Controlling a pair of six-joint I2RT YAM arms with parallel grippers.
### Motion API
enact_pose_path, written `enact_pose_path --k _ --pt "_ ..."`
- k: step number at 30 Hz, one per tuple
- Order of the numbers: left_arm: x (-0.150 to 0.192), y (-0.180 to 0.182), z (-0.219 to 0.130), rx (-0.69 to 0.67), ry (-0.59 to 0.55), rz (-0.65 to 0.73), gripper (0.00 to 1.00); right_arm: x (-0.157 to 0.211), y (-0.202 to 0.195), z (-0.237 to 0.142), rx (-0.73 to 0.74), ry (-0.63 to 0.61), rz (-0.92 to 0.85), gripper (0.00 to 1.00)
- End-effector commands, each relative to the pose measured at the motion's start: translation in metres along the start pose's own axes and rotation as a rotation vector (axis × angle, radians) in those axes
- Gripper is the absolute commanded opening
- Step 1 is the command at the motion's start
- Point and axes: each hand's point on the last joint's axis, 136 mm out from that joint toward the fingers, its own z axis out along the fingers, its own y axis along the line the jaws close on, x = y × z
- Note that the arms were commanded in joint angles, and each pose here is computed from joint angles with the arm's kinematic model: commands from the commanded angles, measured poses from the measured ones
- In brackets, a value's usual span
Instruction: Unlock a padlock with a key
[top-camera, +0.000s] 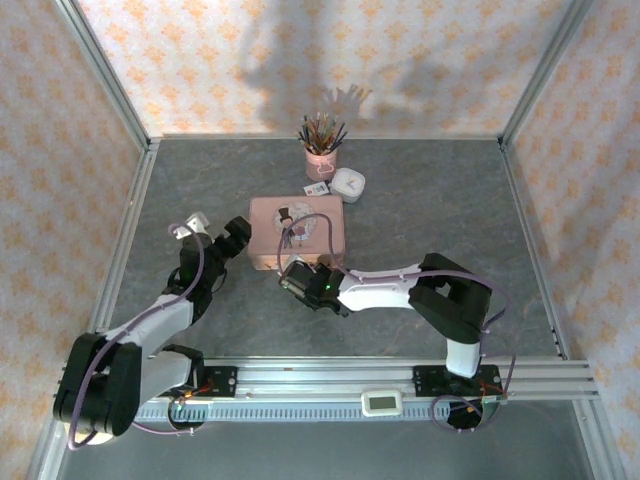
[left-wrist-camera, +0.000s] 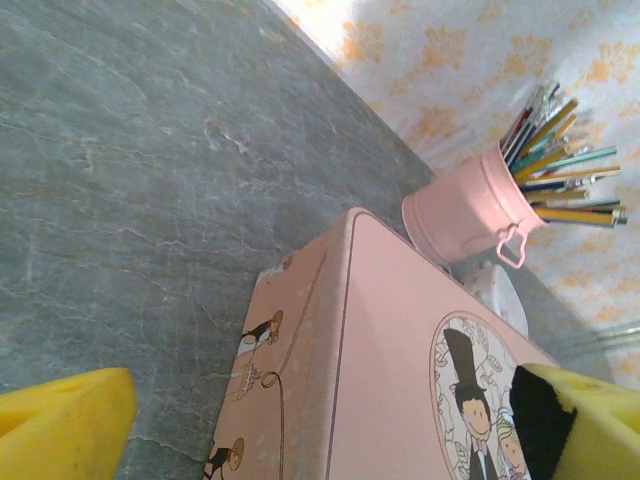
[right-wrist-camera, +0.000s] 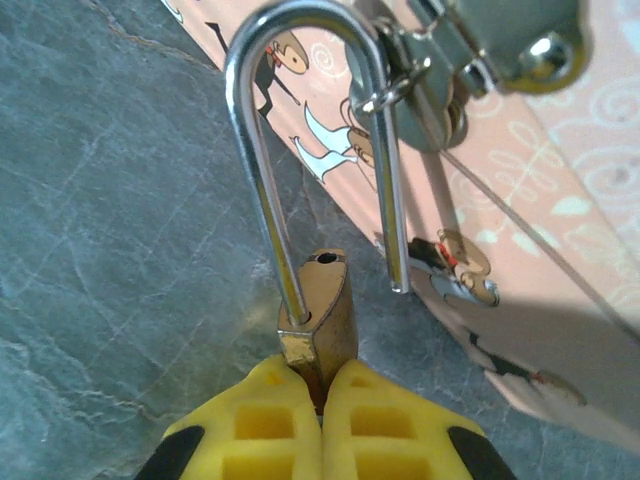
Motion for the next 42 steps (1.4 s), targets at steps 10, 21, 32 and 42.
enact_pose_path --k 10,21,32,42 --pt "0.021 -0.039 0.026 0.207 0.142 0.148 0.81 -0.031 -0.018 0.000 -0.090 -0.099 -0.188 0.00" --pt "0.048 -0.048 0.027 0.320 0.214 0.056 0.61 -0.061 -0.005 0.004 -0.200 -0.127 -0.156 0.00" --pt "0.036 -0.046 0.026 0.257 0.148 0.046 0.73 -0.055 -0.003 -0.006 -0.240 -0.123 -0.114 0.00" --pt "-0.033 -0.010 0.005 -0.002 -0.103 0.082 0.99 -0.033 -0.023 -0.060 -0.294 -0.180 0.209 0.00"
